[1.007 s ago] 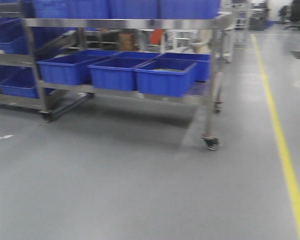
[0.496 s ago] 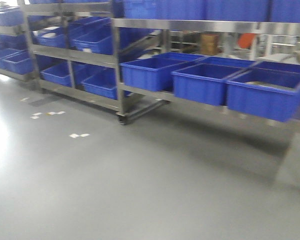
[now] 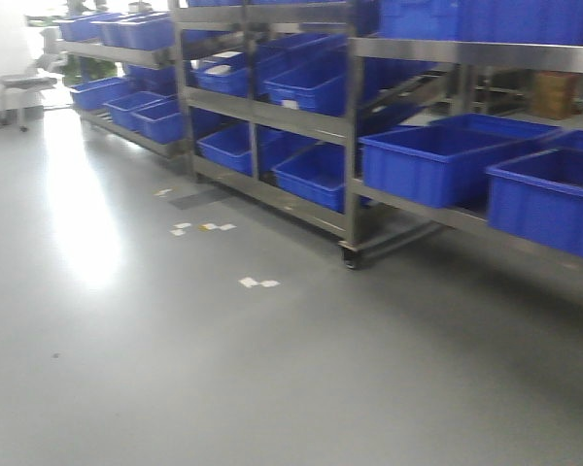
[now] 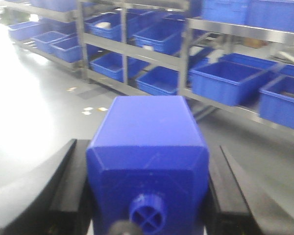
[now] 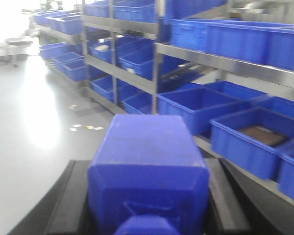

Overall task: Pick and sort blue part to right shelf
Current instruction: 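Drive along the aisle carrying both blue parts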

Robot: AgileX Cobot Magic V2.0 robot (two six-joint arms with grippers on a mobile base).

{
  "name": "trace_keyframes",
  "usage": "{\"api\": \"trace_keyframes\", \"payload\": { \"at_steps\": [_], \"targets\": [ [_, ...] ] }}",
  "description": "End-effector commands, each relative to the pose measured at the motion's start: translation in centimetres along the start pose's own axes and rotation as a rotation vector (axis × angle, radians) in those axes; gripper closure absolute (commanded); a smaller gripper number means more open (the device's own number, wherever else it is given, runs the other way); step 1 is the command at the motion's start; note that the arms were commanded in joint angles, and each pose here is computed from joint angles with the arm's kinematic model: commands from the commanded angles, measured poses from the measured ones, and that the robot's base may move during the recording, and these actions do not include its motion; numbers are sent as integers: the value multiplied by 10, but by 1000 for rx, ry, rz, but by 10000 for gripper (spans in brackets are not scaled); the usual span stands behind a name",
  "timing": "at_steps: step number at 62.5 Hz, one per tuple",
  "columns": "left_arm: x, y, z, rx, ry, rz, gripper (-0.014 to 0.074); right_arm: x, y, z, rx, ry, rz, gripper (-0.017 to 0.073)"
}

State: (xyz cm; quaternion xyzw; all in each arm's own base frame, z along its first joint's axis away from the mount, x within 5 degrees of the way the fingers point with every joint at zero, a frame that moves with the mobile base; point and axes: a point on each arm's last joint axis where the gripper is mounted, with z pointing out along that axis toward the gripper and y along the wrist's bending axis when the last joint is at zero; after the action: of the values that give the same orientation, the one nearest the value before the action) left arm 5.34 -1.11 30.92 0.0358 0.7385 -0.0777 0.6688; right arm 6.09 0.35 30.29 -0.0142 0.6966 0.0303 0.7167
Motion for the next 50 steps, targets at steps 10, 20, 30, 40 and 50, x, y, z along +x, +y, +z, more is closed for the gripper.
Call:
{"api": "trace_keyframes", "payload": {
  "at_steps": [10,20,30,40,50],
  "targets": [
    [-17,0,-2,-2,-104,-2,262,-17,0,-1,3,-114,-16,131],
    [-17,0,-2,-2,-104,-2,262,-17,0,-1,3,-114,-16,131],
    [-17,0,-2,-2,-104,-2,262,-17,0,-1,3,-114,-16,131],
    [-17,0,-2,-2,-104,-2,262,-17,0,-1,3,-114,-16,131],
    [-17,0,-2,-2,-104,-2,262,-17,0,-1,3,-114,-16,131]
  ]
}}
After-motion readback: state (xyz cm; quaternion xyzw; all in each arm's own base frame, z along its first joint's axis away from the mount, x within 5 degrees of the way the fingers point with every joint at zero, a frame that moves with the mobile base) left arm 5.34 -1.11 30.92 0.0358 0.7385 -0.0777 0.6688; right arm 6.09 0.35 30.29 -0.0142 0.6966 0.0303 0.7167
